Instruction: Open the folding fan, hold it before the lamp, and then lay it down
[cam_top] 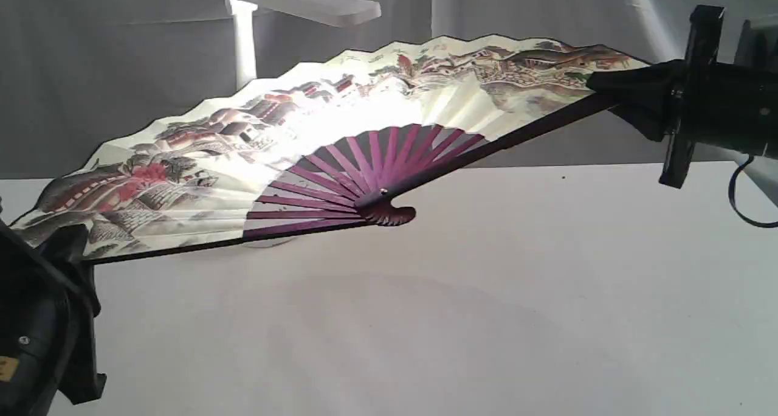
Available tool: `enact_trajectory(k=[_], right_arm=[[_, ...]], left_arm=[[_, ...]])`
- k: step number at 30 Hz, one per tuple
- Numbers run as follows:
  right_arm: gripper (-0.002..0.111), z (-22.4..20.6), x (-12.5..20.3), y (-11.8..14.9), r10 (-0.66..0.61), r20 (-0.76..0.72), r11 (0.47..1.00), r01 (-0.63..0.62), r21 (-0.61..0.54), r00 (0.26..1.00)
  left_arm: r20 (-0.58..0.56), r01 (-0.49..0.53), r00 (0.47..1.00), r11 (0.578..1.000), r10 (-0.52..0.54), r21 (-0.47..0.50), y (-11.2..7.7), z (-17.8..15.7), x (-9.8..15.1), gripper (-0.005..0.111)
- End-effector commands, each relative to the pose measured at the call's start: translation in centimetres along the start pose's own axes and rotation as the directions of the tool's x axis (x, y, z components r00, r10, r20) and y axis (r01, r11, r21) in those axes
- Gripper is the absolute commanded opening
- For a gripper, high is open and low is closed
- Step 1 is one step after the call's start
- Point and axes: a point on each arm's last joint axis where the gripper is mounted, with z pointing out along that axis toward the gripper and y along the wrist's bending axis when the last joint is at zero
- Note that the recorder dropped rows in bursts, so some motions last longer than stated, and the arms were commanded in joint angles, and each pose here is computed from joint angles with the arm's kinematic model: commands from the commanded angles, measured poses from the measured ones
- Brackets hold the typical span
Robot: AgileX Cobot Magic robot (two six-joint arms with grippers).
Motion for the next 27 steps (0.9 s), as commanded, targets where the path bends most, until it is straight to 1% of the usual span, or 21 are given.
enact_trajectory(k=[1,11,15,16,18,20,27], right_arm=[[0.0,-0.2,-0.2,0.0,-0.07,0.016,0.997,0.069,0.042,0.997],[0.0,-0.2,-0.2,0.0,-0.071,0.021,0.996,0.07,0.047,0.997],[0.0,-0.2,-0.3,-0.1,-0.071,0.025,0.996,0.069,0.052,0.997],[0.0,-0.2,-0.3,-0.1,-0.071,0.027,0.996,0.069,0.054,0.997],[0.0,-0.2,-0.4,-0.2,-0.071,0.033,0.996,0.069,0.062,0.997],[0.0,-0.4,-0.4,-0.3,-0.077,0.029,0.994,0.074,0.075,0.997],[0.0,-1.6,-0.9,-1.0,-0.089,0.025,0.987,0.085,0.135,0.996]], left_arm=[[0.101,0.073,0.992,0.996,-0.078,0.05,-0.7,0.0,-1.2,0.0],[0.099,0.072,0.992,0.996,-0.077,0.05,-0.7,0.0,-1.2,0.0],[0.056,0.055,0.997,0.997,-0.058,0.061,-0.8,0.0,-0.8,0.0],[0.051,0.053,0.997,0.997,-0.056,0.058,-0.8,0.0,-0.8,0.0],[0.032,0.056,0.998,0.998,-0.056,-0.011,-0.2,0.0,-0.6,0.0],[0.019,0.055,0.998,0.998,-0.054,-0.043,0.1,0.0,-0.4,0.0],[-0.023,0.031,0.999,0.999,-0.032,-0.025,0.0,0.1,0.0,0.0]])
